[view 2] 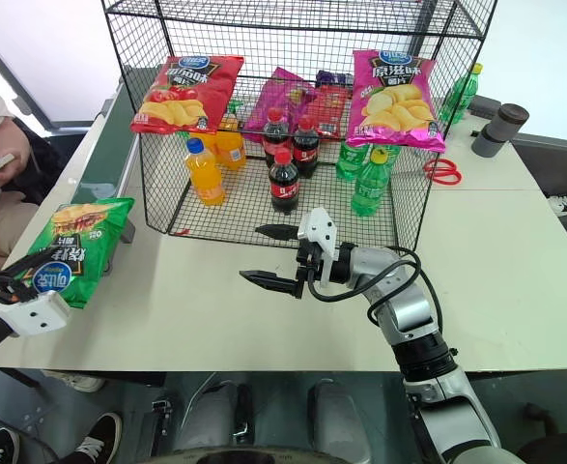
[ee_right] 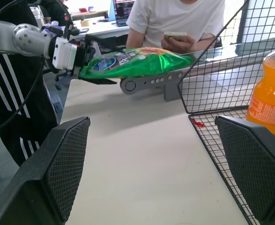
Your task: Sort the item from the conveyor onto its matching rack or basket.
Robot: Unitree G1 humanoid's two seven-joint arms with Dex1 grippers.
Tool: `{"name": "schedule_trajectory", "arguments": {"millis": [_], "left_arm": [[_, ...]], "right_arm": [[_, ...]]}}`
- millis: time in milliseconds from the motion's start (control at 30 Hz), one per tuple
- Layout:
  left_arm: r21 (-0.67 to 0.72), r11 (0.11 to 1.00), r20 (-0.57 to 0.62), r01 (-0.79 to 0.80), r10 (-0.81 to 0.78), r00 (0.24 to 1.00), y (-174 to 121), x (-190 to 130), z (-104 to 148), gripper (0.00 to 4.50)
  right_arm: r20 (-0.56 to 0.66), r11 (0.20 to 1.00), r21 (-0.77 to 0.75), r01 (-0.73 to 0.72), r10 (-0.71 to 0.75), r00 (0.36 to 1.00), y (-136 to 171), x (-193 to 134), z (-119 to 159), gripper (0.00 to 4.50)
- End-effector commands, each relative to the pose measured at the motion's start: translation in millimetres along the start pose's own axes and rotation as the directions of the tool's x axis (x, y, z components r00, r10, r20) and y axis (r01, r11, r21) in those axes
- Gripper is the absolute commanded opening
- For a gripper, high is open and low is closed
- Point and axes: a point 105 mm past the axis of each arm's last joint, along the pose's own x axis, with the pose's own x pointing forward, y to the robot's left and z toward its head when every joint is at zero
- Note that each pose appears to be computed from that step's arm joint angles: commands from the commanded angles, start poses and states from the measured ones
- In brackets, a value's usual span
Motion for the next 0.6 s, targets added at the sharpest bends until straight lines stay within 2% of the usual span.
{"name": "schedule_trajectory", "arguments": {"millis": [33, 133, 167, 267, 333, 433, 533, 600], "left_arm": [[0.017, 1.0, 0.019, -0.023, 0.023, 1.0, 11.6, 0.8, 3.3, 1.78], [0.018, 0.999, 0.025, -0.033, 0.033, 0.999, 14.5, 0.7, 4.5, 0.17], [0.012, 0.999, 0.027, -0.04, 0.04, 0.999, 16.4, 0.3, 4.9, 0.04], [-0.012, 0.997, 0.035, -0.079, 0.079, 0.996, 25.1, -0.3, 7.0, 0.04], [-0.108, 0.981, 0.032, -0.16, 0.165, 0.986, 38.4, 0.2, 8.5, 0.04], [-0.282, 0.935, 0.091, -0.216, 0.25, 0.964, 58.9, -1.2, 21.7, 0.04], [-0.52, 0.85, 0.258, -0.088, 0.254, 0.932, 78.3, -11.9, 52.2, 0.04], [-0.591, 0.802, 0.376, 0.087, 0.178, 0.909, 75.8, -19.5, 74.5, 0.04]], "right_arm": [[0.038, 0.998, -0.057, -0.01, 0.012, 0.999, 1.8, 3.0, 14.8, 4.5], [0.037, 0.998, -0.062, -0.007, 0.009, 0.999, 1.2, 3.2, 14.7, 4.5], [0.036, 0.998, -0.062, -0.007, 0.009, 0.999, 1.2, 3.2, 14.6, 4.5], [0.036, 0.998, -0.064, -0.006, 0.008, 0.999, 1.7, 3.0, 14.0, 4.5], [0.032, 0.998, -0.066, -0.006, 0.008, 0.999, 1.8, 2.7, 13.2, 4.5], [0.034, 0.998, -0.066, -0.004, 0.006, 0.999, 1.4, 2.3, 13.8, 4.5], [0.031, 0.998, -0.07, 0.009, -0.007, 1.0, -2.9, -1.1, 13.8, 4.5], [0.023, 0.997, -0.076, 0.012, -0.01, 1.0, -4.7, -4.7, 12.8, 4.5]]}}
